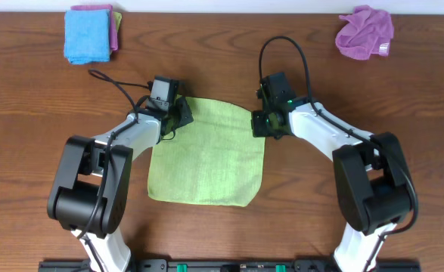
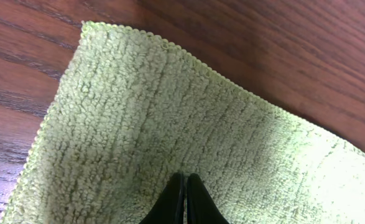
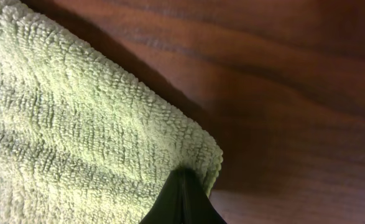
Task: Fold the cloth
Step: 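Release the cloth with both grippers and raise both arms away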
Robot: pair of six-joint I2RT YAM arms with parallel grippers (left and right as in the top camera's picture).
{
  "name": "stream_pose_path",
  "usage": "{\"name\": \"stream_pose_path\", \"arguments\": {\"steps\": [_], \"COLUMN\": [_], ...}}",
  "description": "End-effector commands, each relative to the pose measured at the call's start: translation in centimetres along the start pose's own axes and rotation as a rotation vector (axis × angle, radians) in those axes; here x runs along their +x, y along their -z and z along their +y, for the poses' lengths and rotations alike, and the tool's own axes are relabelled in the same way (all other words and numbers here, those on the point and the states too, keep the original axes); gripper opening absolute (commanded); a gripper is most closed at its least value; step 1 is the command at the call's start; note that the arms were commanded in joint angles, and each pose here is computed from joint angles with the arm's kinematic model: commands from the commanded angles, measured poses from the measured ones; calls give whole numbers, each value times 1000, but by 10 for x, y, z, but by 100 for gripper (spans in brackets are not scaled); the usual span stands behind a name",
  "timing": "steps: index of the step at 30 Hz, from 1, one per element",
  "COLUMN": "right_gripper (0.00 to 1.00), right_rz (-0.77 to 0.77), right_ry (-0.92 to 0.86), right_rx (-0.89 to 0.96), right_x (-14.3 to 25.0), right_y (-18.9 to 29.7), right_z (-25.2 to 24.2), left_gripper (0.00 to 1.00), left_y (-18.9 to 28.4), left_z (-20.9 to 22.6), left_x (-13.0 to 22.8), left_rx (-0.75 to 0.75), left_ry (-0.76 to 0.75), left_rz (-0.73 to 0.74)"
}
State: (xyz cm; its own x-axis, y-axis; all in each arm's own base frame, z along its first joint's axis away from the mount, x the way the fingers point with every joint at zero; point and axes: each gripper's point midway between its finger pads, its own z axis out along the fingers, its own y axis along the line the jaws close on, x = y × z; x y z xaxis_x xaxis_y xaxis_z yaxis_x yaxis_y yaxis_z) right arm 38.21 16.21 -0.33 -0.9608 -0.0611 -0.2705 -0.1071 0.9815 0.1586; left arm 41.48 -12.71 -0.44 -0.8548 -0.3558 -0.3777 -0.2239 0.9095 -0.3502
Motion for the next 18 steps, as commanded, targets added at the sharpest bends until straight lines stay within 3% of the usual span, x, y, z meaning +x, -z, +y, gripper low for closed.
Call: {"name": "stream_pose_path", "arguments": {"steps": [1, 18], "right_gripper": [2, 1], "right_rz": [12, 85], "right_ry": [-9, -12], "right_rx": [140, 41], "right_x": [3, 20], "right_y": [-14, -54], "right_z": [-38, -23], "left_gripper": [6, 6], "left_y": [-26, -48], "left_z": [40, 21], "left_x": [59, 52], "left_rx": [-95, 13], "left_ry": [47, 36], "left_rz": [166, 149]}}
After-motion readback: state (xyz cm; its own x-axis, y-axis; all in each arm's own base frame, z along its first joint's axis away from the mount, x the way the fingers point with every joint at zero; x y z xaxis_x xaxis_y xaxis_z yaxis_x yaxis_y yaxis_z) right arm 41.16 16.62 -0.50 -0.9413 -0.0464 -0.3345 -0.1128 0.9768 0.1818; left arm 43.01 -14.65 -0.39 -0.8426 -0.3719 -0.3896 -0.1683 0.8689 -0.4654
